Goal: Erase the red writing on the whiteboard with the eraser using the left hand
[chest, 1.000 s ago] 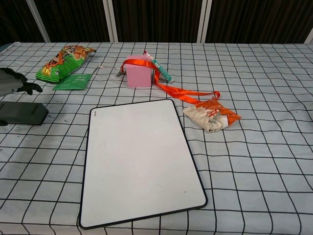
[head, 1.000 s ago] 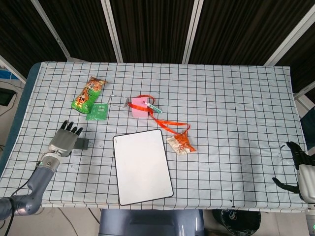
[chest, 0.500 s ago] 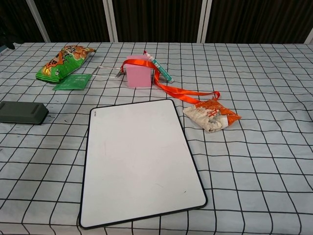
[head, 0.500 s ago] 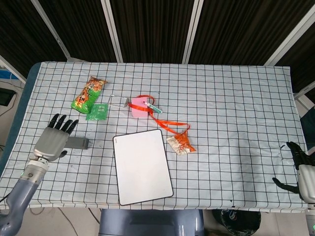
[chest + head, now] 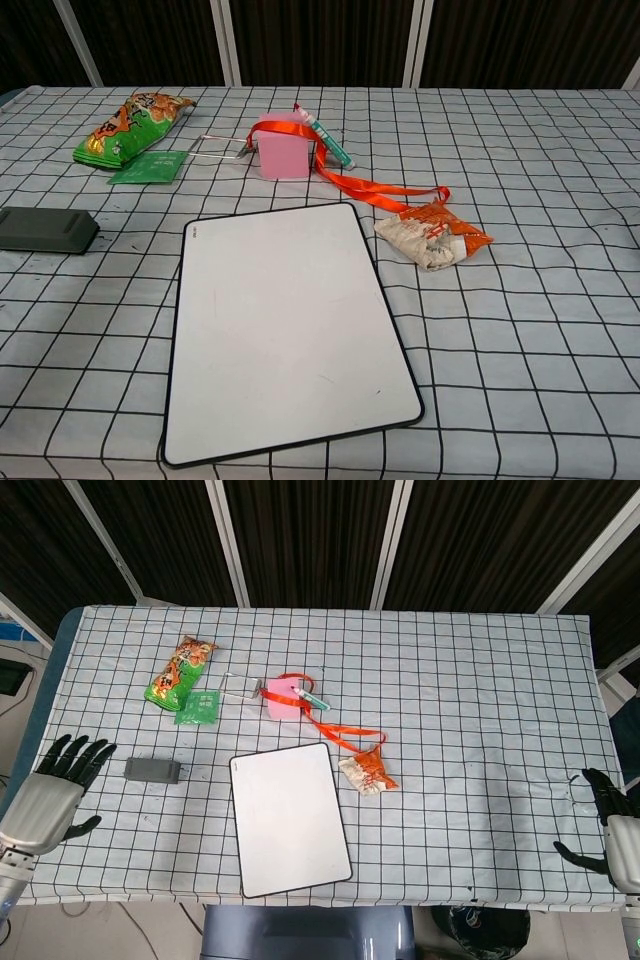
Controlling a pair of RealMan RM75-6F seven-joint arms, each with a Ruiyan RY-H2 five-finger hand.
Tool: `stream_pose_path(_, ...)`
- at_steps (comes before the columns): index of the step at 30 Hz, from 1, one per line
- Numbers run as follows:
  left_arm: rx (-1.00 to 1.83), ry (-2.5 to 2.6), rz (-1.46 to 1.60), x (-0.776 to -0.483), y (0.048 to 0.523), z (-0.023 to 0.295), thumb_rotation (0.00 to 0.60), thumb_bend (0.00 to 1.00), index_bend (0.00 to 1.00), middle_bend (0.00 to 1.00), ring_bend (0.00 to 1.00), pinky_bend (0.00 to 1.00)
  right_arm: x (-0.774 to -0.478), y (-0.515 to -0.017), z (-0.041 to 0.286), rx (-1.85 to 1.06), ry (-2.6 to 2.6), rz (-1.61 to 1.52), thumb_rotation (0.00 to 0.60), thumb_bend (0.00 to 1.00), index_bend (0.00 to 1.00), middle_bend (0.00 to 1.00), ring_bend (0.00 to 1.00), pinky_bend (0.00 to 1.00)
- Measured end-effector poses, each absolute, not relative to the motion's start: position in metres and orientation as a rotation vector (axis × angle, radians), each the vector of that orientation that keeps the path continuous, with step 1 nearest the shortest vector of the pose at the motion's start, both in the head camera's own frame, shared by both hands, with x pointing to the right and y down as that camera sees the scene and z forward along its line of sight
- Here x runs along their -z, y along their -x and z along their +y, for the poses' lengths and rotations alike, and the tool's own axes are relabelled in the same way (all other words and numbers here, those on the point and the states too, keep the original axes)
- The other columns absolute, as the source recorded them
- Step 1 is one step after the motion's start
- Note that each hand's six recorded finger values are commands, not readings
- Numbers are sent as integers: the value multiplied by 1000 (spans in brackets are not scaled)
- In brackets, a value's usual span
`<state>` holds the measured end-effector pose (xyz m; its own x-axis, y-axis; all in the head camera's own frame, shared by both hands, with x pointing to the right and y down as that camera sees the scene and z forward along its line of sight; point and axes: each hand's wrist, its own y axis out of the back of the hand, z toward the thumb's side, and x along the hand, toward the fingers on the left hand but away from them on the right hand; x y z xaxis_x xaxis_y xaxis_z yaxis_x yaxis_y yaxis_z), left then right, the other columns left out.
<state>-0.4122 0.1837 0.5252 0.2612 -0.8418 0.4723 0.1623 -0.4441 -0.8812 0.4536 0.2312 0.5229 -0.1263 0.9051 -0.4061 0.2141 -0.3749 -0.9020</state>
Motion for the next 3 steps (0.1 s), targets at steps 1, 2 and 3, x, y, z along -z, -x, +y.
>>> stream_pose_path(1,1351,1599,648,-523,414,186,600,100,0,42,0,0,-523,-454,231,-1547,1570,-1260,600,181,71,98,189,212)
stream_pose_path(2,1352,1599,649,-522,416,188,600,100,0,41,0,0,-523,-454,231,-1547,1570,-1260,600,181,71,98,189,212)
stream_pose_path(3,1352,1599,648,-521,418,190,600,100,0,41,0,0,-523,-453,231,-1545,1571,-1259,600,180,71,98,189,212)
